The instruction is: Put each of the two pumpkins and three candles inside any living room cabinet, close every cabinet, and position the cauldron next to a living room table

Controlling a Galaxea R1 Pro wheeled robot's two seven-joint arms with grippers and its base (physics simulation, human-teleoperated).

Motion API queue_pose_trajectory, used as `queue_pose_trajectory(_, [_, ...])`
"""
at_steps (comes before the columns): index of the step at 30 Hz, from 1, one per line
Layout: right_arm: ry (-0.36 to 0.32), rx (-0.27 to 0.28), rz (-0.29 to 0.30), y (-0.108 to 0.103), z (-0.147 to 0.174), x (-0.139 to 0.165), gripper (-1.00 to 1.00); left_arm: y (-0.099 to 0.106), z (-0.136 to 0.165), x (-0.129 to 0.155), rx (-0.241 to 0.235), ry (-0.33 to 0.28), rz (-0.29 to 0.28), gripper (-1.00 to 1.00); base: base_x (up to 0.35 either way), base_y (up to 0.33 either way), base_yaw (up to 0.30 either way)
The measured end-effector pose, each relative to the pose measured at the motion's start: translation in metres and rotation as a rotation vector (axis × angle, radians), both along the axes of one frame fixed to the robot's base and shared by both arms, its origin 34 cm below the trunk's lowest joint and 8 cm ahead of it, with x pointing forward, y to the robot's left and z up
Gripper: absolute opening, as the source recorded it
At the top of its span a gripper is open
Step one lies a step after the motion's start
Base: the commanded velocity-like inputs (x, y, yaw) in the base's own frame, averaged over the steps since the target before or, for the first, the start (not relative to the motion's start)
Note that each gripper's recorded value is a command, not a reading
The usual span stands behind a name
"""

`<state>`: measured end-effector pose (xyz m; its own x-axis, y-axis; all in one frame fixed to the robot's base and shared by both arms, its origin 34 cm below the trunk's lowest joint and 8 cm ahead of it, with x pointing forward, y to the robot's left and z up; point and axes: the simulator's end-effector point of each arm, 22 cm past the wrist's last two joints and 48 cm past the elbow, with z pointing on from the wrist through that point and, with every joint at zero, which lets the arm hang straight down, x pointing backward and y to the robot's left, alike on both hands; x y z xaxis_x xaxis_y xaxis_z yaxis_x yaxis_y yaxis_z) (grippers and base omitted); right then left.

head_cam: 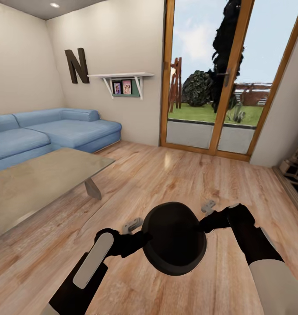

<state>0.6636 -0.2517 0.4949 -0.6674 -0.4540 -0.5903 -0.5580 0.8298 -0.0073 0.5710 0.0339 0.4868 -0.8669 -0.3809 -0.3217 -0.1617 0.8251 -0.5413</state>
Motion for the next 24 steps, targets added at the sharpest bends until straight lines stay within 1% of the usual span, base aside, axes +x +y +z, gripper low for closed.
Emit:
queue_pose_trajectory(7, [-0.002, -0.002, -0.001, -0.0003, 0.0002, 0.0005, -1.0, -0.0003, -0.0006, 0.0006, -0.002, -0.002, 0.0, -1.0, -0.001, 0.009, 0.291])
queue_pose_trajectory(11, [-0.005, -0.003, -0.001, -0.0004, 0.0004, 0.001, -1.0, -0.0004, -0.0007, 0.0012, -0.002, -0.005, 0.0, -1.0, -0.045, 0.157, 0.291])
queue_pose_trajectory(15, [-0.002, -0.003, -0.001, -0.0005, -0.0002, 0.0007, -1.0, -0.0005, -0.0012, 0.0009, -0.003, -0.003, 0.0, -1.0, -0.196, 0.046, 0.291])
queue_pose_trajectory(19, [-0.003, -0.002, -0.002, -0.0004, -0.0001, 0.001, -1.0, -0.0004, -0.0013, 0.0011, -0.003, -0.004, 0.0, -1.0, -0.296, 0.014, 0.291])
queue_pose_trajectory(24, [-0.004, -0.003, -0.001, -0.0005, 0.0, 0.001, -1.0, -0.0004, -0.0012, 0.0012, -0.002, -0.004, 0.0, -1.0, -0.303, 0.137, 0.291])
